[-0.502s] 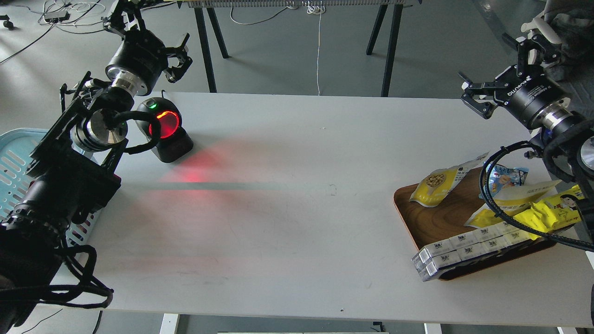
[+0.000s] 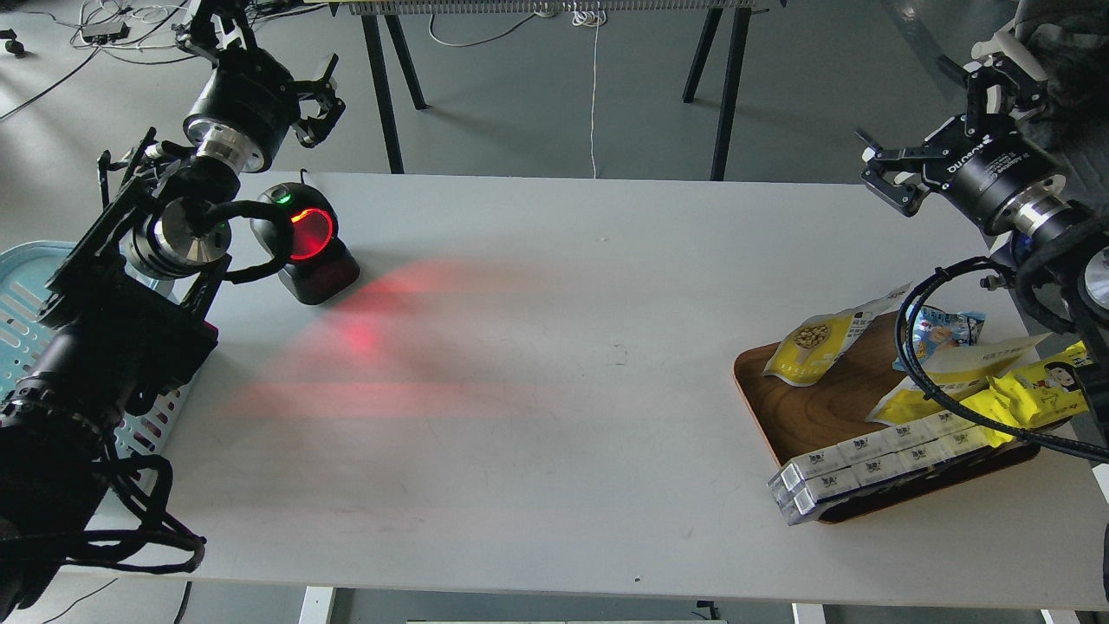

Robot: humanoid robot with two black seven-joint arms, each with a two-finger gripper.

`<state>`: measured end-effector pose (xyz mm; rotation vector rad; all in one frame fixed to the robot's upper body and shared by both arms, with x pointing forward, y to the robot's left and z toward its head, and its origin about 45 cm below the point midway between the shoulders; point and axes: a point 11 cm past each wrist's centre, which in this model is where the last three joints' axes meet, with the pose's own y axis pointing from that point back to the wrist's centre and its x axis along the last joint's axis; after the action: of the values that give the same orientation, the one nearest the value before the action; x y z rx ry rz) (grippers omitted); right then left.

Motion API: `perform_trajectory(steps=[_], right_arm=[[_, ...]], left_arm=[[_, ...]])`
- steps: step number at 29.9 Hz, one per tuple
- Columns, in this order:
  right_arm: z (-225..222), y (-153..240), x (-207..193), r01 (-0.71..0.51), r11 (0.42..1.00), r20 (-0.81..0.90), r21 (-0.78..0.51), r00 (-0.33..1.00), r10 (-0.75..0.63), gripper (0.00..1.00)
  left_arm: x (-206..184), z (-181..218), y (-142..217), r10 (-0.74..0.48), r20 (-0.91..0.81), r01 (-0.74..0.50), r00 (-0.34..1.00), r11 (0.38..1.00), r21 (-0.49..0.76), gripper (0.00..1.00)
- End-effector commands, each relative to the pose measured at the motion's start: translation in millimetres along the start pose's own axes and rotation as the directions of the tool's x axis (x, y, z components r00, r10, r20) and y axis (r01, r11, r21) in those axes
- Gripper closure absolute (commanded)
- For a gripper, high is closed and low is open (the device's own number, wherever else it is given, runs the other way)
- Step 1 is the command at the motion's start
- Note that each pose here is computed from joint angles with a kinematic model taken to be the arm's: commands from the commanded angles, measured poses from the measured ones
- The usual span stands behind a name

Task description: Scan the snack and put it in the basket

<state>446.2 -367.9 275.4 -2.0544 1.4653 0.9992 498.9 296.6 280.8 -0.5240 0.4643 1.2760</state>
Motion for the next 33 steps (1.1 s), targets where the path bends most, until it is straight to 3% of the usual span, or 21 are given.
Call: perform_trajectory(steps=[1, 12, 20, 28, 33], right_arm=[[-2, -2, -1, -0.017, 1.0, 0.003, 0.0, 1.0, 0.017, 0.01], [-20, -23, -26, -0.029, 0.998, -0.121, -0.049, 0.992, 0.023, 0.01], [-57, -69, -112, 0.002, 0.995, -0.359, -0.099, 0.933, -0.037, 0.01], [-27, -105, -185, -0.089, 0.961, -0.692, -0.263, 0.711, -0.124, 0.01], [5, -112, -191, -0.222, 0.911, -0.83, -0.347, 0.525, -0.188, 0.01]], left_arm=[[-1, -3, 0, -0.004, 0.001, 0.004, 1.0, 1.0, 0.009, 0.0], [6, -3, 2, 0.026, 0.023, -0.026, 0.999, 1.0, 0.015, 0.0], [22, 12, 8, 0.063, 0.051, -0.063, 0.997, 0.998, -0.002, 0.0], [33, 25, 15, 0.071, 0.077, -0.069, 0.995, 0.997, -0.02, 0.0], [38, 10, 21, 0.081, 0.06, -0.081, 0.995, 0.997, 0.002, 0.0]])
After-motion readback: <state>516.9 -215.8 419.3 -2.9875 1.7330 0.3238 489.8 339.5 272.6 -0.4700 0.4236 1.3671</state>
